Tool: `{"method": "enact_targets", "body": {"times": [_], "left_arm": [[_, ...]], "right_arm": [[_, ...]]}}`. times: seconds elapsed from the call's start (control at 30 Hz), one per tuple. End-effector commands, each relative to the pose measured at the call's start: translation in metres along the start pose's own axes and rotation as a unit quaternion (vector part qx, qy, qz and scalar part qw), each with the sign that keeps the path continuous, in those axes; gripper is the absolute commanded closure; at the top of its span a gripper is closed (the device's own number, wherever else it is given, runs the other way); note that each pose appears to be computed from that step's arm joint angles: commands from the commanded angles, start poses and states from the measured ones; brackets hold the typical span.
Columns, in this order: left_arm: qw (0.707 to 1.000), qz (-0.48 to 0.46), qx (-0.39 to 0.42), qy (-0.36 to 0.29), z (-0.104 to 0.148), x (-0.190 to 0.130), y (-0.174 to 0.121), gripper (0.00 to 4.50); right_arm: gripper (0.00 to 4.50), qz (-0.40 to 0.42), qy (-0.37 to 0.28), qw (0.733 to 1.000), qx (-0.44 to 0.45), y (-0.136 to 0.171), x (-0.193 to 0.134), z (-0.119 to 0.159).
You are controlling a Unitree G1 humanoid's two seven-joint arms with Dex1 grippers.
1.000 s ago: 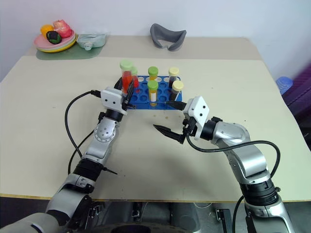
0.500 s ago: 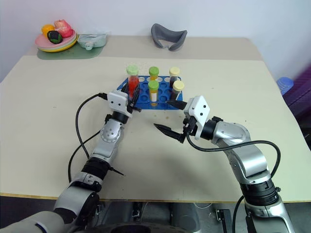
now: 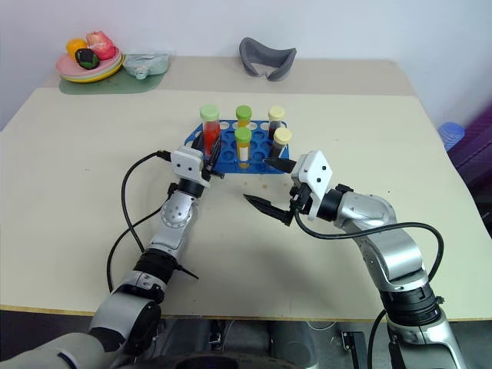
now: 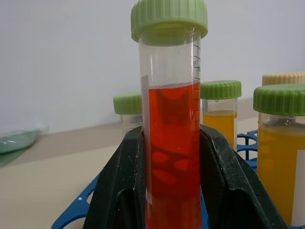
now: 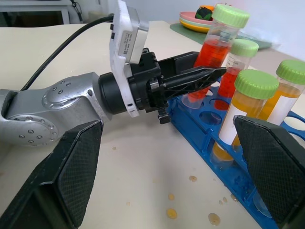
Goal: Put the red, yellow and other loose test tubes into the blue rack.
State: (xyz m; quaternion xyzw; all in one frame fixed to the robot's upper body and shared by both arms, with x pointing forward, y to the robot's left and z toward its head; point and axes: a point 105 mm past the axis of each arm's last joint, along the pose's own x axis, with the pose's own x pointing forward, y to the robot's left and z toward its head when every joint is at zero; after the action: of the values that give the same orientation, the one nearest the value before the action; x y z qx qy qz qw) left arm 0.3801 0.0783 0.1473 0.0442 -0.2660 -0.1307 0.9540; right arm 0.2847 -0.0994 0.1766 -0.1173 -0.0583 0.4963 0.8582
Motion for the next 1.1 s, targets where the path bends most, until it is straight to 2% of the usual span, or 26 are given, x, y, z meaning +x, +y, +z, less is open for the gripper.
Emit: {"method": "enact_targets", "body": {"times": [0.03, 0.63, 0.8, 1.1], "left_arm": [[0.999, 0.010, 0.018, -0.032, 0.010, 0.002, 0.003, 3.34], [0.999, 0.029, -0.001, -0.016, -0.003, 0.001, -0.002, 3.34], [1.000, 0.009, -0.027, 0.007, -0.009, 0.004, -0.009, 3.34], [0.999, -0.013, -0.044, 0.005, -0.006, 0.005, -0.015, 3.34]], "right_arm": [[0.00, 0.003, -0.030, 0.999, -0.025, 0.003, 0.000, 0.019], [0.00, 0.005, -0.032, 0.999, -0.024, 0.005, 0.001, 0.020], [0.00, 0.004, -0.032, 0.999, -0.025, 0.005, 0.001, 0.020], [0.00, 0.004, -0.032, 0.999, -0.024, 0.005, 0.001, 0.020]]}}
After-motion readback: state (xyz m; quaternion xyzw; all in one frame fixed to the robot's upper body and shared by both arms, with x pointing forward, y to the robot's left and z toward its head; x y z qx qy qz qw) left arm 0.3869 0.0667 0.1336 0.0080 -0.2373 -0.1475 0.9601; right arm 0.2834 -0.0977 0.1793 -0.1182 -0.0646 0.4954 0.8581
